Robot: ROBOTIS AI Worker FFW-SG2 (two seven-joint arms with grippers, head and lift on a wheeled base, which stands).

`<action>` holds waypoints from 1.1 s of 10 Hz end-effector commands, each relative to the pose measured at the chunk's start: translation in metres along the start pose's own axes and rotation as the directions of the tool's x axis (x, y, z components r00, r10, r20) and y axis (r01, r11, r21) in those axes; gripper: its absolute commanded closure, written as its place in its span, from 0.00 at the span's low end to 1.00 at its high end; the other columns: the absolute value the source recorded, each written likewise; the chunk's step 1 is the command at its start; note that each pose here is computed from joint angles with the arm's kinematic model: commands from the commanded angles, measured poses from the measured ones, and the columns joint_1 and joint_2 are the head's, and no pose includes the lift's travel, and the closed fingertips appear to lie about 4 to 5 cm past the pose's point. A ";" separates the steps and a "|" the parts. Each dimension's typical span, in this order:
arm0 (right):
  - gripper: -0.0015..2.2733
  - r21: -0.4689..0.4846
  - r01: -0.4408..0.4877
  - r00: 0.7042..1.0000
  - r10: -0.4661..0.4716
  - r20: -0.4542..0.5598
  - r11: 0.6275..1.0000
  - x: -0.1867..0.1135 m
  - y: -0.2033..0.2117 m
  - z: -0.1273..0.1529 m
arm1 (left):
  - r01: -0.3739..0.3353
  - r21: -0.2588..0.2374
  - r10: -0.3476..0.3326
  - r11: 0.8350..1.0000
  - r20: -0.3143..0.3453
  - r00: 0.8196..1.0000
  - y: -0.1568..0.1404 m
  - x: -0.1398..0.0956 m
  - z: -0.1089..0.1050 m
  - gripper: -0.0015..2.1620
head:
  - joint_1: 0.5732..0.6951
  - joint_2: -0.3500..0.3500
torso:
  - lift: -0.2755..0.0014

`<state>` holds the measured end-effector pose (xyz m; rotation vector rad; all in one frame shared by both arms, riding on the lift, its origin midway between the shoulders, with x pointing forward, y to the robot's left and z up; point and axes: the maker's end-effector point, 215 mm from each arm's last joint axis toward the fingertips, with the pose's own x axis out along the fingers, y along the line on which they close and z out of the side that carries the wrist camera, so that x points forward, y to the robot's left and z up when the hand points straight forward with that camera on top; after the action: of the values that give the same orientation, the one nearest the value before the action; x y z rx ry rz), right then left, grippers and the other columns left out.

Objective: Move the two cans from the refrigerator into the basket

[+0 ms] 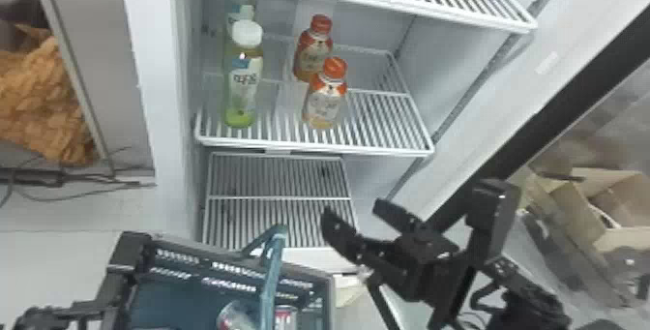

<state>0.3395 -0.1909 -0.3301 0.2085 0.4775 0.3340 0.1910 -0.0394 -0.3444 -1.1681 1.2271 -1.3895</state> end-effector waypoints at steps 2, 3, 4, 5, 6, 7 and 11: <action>0.05 -0.036 0.042 0.972 -0.032 0.235 0.998 -0.004 -0.009 0.057 | -0.003 -0.010 0.002 1.000 -0.015 1.000 0.001 0.000 -0.006 0.56 | 1.00 0.00 | 0.03; 0.05 -0.028 0.057 0.958 -0.047 0.284 0.998 -0.004 -0.014 0.066 | -0.001 -0.010 0.000 1.000 -0.016 1.000 0.001 0.001 -0.006 0.56 | 1.00 0.00 | 0.03; 0.05 -0.037 0.083 0.937 -0.066 0.343 0.996 -0.007 -0.021 0.078 | 0.002 -0.011 -0.002 1.000 -0.018 1.000 0.000 0.001 -0.007 0.56 | 1.00 0.00 | 0.03; 0.05 -0.040 0.101 0.919 -0.078 0.386 0.994 -0.010 -0.025 0.086 | 0.002 -0.011 -0.002 1.000 -0.018 1.000 0.000 0.001 -0.007 0.56 | 1.00 0.00 | 0.03; 0.05 -0.043 0.109 0.916 -0.084 0.392 0.993 -0.010 -0.027 0.088 | 0.002 -0.011 -0.002 1.000 -0.018 1.000 0.000 0.001 -0.007 0.56 | 1.00 0.00 | 0.03; 0.05 -0.051 0.124 0.902 -0.091 0.422 0.991 -0.014 -0.027 0.096 | 0.002 -0.011 -0.002 1.000 -0.018 1.000 0.000 0.001 -0.007 0.56 | 1.00 0.00 | 0.03; 0.05 -0.038 0.195 0.820 -0.141 0.555 0.980 -0.035 -0.036 0.119 | 0.004 -0.013 -0.004 1.000 -0.017 1.000 0.000 0.002 -0.007 0.56 | 1.00 0.00 | 0.03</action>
<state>0.3782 -0.2500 -0.2234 0.1629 -0.0867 0.1119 0.1872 -0.0409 -0.3448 -1.1714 1.2350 -1.3940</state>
